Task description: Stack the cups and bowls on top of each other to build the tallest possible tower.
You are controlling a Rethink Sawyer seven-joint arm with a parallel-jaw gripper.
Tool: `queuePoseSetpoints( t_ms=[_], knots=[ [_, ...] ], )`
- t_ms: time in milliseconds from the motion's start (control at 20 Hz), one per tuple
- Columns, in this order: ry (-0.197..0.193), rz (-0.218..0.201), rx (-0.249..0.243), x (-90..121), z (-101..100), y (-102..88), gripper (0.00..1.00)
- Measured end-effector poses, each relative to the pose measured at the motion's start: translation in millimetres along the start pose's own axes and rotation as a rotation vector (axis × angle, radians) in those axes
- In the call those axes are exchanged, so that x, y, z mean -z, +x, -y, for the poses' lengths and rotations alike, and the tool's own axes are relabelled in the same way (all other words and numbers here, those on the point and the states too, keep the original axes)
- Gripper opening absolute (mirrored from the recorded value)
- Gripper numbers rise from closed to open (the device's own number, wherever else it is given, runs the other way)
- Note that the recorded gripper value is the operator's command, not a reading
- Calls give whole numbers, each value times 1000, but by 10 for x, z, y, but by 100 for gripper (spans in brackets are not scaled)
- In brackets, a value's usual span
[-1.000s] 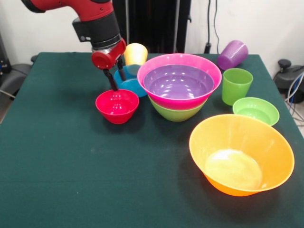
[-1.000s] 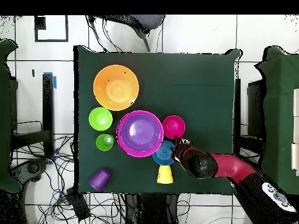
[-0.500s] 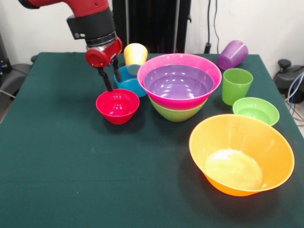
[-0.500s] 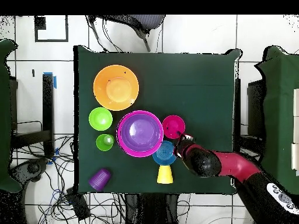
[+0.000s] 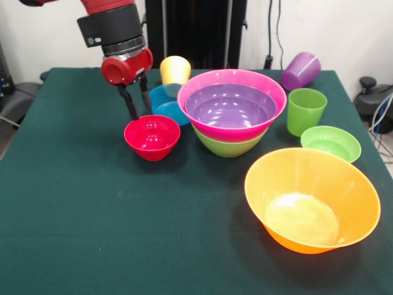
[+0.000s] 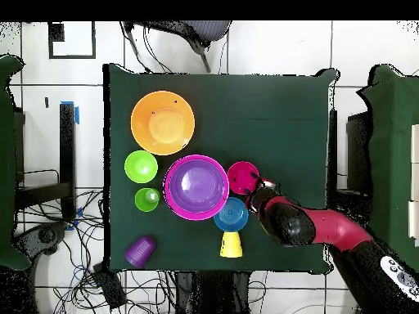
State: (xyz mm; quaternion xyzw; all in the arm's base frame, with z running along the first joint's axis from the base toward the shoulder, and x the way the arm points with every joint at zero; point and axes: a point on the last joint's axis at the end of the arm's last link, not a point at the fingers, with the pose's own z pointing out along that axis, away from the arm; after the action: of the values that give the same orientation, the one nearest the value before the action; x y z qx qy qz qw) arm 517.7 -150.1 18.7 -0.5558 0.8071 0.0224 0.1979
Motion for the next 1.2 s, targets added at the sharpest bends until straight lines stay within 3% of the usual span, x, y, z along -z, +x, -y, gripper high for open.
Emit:
queuePoseSetpoints(
  t_ms=[450, 900, 1200],
  knots=[
    [-9, -13, 19, -46, -34, -69, 100],
    [-46, -62, 57, -213, -132, -159, 100],
    [-58, -97, 59, -241, -176, -88, 100]
  ],
)
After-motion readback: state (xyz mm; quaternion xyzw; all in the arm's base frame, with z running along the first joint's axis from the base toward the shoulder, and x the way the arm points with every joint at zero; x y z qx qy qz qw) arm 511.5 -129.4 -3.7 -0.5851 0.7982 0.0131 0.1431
